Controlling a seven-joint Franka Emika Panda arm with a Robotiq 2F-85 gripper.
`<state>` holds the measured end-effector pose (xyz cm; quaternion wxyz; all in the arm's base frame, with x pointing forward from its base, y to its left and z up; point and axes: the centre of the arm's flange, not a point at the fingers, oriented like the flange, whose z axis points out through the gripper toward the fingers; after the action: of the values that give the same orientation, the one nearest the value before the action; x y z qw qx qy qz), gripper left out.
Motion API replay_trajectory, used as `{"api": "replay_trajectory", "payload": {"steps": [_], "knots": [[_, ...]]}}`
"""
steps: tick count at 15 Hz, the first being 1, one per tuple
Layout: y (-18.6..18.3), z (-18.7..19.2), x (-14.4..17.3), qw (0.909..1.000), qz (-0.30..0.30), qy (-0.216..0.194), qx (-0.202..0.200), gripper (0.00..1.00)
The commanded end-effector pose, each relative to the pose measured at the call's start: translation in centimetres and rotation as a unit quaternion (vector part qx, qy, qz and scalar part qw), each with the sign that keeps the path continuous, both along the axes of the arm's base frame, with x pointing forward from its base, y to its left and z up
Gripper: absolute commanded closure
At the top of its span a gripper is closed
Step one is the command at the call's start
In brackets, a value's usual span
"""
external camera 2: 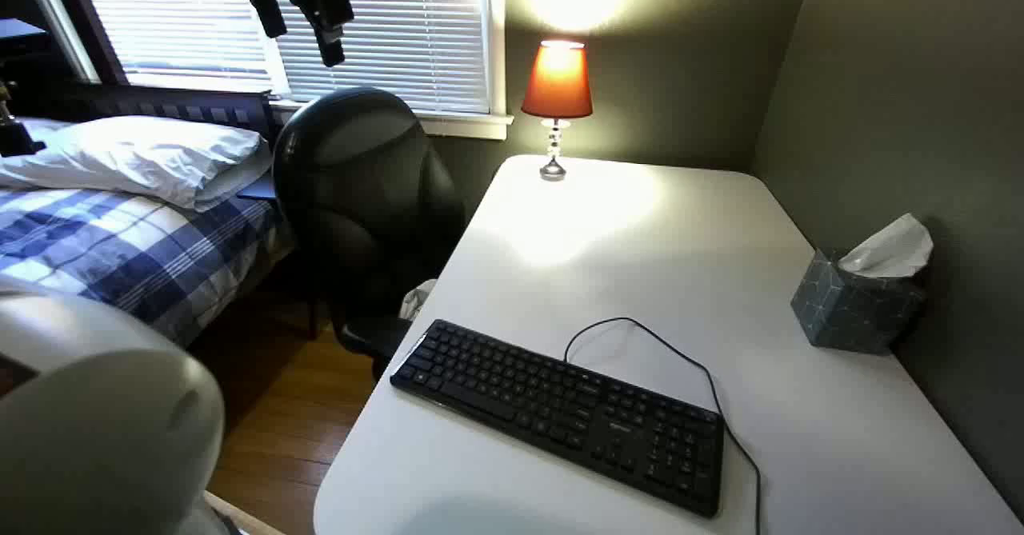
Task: Press the a key on the keyboard
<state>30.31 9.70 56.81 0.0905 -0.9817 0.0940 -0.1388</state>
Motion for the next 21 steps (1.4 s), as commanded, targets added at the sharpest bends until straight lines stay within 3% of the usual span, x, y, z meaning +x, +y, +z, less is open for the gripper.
{"api": "replay_trajectory", "payload": {"steps": [1,10,17,21], "knots": [[0.0,0.0,0.0,1.0000,0.000,0.000,0.000,0.00],[0.0,0.0,0.0,1.0000,0.000,0.000,0.000,0.00],[-5.1,-7.2,4.6,0.9958,-0.049,0.076,0.012,0.00],[-6.1,-12.9,4.6,0.9932,-0.004,0.100,-0.060,0.00]]}}
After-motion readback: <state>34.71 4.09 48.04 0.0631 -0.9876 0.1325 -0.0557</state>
